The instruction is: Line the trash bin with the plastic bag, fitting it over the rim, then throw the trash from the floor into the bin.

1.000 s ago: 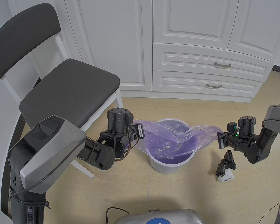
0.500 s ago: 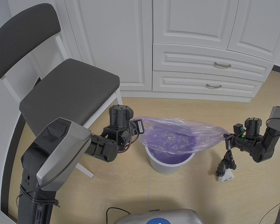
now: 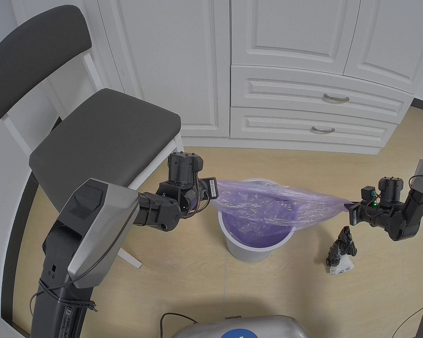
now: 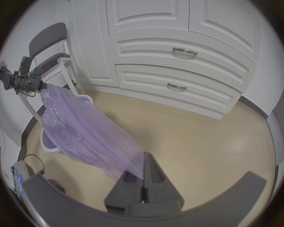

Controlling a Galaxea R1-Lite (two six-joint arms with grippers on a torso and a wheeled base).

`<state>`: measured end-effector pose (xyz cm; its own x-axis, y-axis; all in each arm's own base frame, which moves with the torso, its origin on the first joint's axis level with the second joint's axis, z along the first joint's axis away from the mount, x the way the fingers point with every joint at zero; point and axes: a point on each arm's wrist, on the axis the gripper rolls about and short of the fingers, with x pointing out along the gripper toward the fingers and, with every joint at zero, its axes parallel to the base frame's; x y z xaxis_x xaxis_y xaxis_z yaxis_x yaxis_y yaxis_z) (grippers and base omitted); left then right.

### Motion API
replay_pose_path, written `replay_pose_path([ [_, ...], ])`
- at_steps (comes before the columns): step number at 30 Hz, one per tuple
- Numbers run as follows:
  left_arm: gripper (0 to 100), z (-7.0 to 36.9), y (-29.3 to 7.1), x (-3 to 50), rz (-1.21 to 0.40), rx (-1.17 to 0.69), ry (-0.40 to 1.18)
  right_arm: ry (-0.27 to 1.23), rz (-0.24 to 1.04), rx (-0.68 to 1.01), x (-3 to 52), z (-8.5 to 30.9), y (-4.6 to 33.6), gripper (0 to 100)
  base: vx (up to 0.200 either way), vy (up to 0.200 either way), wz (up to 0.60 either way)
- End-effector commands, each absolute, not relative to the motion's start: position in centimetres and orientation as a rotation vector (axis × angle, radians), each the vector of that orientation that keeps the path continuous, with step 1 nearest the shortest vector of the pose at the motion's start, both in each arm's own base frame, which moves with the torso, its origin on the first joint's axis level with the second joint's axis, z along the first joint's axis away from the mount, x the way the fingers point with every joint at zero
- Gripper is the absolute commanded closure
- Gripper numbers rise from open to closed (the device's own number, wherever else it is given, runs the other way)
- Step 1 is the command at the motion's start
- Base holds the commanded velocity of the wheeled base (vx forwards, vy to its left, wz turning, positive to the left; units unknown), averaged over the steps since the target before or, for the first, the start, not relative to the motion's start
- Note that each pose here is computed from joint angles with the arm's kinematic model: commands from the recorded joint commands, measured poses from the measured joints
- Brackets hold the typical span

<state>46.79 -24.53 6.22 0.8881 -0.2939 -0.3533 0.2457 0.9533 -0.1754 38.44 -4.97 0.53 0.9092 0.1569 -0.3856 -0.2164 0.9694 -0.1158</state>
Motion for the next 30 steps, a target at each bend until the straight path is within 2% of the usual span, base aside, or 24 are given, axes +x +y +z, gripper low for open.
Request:
replay_pose_path([
  [1,100,5.6,-24.1,46.4,-0.271,-0.114,0.421,0.384,0.188,-0.158,38.3,0.7,-5.3,100,0.0,0.0,0.0],
  [8,100,5.5,-22.9,44.0,-0.331,-0.09,0.508,0.394,0.203,-0.184,37.3,1.0,-5.1,100,0.0,0.0,0.0],
  [17,100,4.0,-18.4,40.5,-0.399,0.019,0.651,0.423,0.263,-0.291,35.5,0.8,-4.8,100,0.0,0.0,0.0],
  [30,100,3.2,-17.4,39.5,-0.426,0.061,0.679,0.453,0.281,-0.338,34.2,0.6,-4.7,100,0.0,0.0,0.0],
])
